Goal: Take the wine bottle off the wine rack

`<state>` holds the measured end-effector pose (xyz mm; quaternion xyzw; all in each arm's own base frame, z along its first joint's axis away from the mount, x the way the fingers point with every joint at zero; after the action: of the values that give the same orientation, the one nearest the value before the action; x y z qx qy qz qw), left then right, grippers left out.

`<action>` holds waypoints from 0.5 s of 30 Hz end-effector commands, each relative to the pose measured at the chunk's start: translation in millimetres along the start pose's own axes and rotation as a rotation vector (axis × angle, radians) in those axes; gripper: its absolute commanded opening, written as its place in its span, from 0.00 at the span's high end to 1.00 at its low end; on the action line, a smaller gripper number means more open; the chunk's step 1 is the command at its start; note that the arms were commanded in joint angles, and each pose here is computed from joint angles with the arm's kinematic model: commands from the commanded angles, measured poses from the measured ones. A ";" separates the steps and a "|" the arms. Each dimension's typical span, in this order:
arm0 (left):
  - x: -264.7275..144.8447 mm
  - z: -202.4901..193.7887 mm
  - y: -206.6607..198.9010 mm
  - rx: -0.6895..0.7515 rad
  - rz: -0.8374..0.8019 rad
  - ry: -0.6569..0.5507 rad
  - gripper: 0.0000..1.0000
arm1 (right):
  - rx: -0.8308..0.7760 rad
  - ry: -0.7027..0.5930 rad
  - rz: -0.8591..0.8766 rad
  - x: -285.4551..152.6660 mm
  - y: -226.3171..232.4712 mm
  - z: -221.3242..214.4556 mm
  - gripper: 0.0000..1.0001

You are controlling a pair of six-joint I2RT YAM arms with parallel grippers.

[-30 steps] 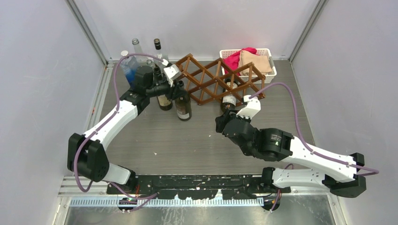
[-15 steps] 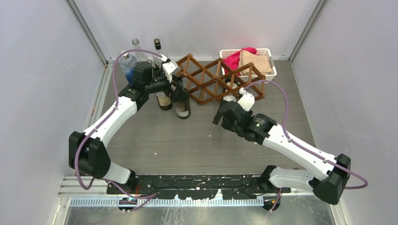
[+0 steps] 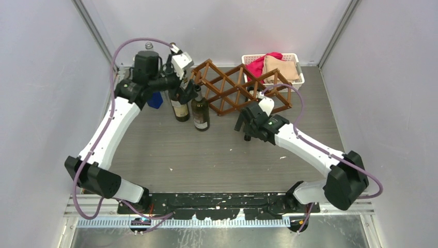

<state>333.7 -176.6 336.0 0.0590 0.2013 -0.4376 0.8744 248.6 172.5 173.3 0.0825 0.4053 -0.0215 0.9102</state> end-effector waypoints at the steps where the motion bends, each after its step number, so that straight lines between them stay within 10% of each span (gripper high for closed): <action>1: -62.7 17.3 -3.0 0.116 0.151 0.104 0.00 | -0.003 -0.035 0.000 21.1 2.6 14.1 0.11; 15: -102.3 1.2 6.1 -0.042 0.298 0.195 0.00 | -0.019 -0.046 -0.053 62.6 3.4 15.0 0.22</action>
<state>296.6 -99.7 371.4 0.1375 0.2635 -0.2973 0.9073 287.6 170.3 124.1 0.0499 0.4284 -0.0454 0.9011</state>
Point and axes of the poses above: each gripper's point midway between its finger pads, its own x axis out along the fingers, its own y axis along the line the jaws close on, z = x × y, the point moved 5 cm from there along -x, back along the fingers, and after that the axes turned 11 degrees about -x, right-handed, at the moved point
